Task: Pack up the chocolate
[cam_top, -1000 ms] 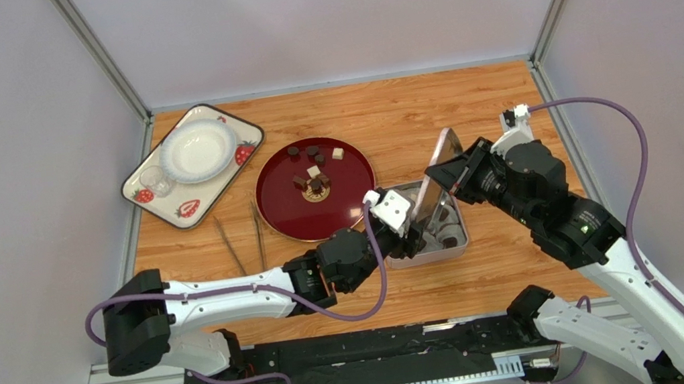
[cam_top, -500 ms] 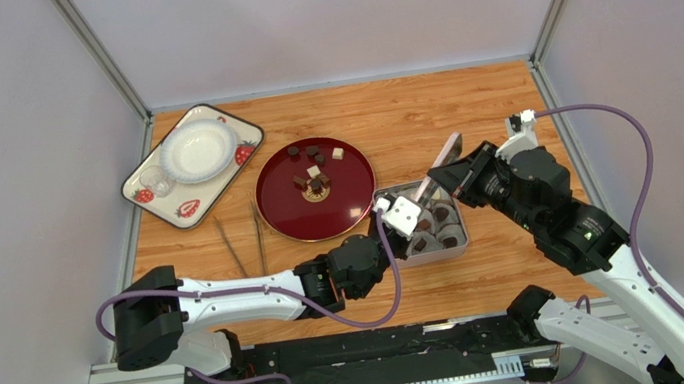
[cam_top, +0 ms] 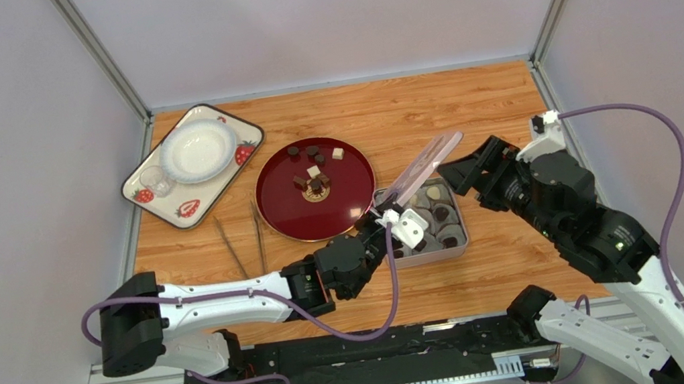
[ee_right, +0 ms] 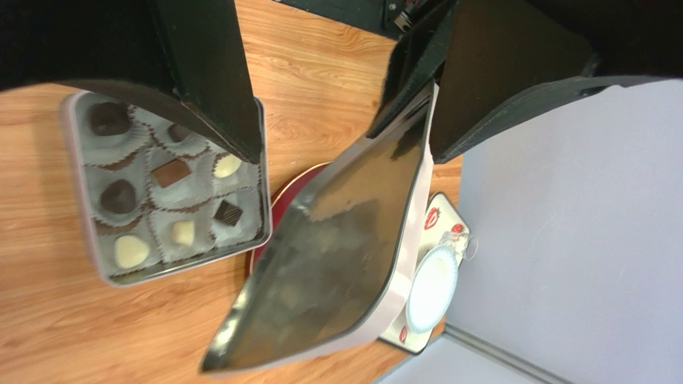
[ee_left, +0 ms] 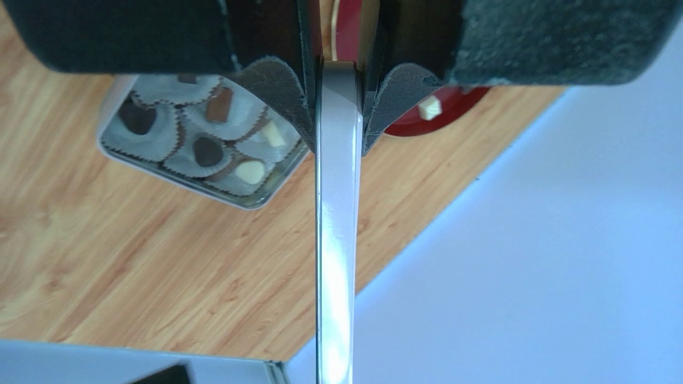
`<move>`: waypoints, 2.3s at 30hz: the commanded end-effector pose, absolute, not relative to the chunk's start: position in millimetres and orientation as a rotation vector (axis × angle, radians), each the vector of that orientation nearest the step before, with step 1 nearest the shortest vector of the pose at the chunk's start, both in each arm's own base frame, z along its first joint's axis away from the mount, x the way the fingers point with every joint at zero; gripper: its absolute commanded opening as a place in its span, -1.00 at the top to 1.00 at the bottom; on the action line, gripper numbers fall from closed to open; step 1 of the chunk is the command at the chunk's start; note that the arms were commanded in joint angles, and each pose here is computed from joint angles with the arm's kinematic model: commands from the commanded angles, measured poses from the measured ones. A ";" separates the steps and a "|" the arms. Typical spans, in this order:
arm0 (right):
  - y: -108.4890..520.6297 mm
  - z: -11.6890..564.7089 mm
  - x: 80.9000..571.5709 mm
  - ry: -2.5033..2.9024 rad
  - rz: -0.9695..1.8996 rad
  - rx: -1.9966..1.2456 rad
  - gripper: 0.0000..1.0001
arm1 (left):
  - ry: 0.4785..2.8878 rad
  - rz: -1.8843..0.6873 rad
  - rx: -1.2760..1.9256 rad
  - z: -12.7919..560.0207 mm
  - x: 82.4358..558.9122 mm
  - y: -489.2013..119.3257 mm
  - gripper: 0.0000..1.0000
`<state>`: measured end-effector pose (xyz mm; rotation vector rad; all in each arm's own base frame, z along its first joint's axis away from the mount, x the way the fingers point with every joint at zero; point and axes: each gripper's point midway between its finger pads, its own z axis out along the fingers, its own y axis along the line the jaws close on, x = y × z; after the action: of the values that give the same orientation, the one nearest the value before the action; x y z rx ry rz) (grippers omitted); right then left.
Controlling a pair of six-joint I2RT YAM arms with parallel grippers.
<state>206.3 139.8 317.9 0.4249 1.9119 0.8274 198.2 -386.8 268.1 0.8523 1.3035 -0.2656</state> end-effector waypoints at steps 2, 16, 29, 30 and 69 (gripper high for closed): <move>102.8 346.5 194.7 1.875 0.660 0.395 -0.73 | 1.201 -0.132 0.883 297.2 202.3 -366.2 0.60; 100.9 357.4 227.3 1.970 0.604 0.406 -0.89 | 1.188 -0.033 0.966 286.3 200.8 -339.8 0.60; 130.0 335.5 276.4 2.153 1.083 0.474 -0.86 | 1.133 0.010 1.059 277.6 197.3 -338.1 0.60; 132.8 331.8 279.4 2.166 1.103 0.478 -0.86 | 1.128 0.016 1.066 277.4 197.4 -338.8 0.60; 158.1 262.1 283.1 2.211 1.348 0.687 0.65 | 1.109 -0.064 1.108 257.0 182.1 -367.1 0.28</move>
<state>279.2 160.1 239.4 0.7248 2.3038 1.3296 189.9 -357.8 242.4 1.1891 1.1247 0.0355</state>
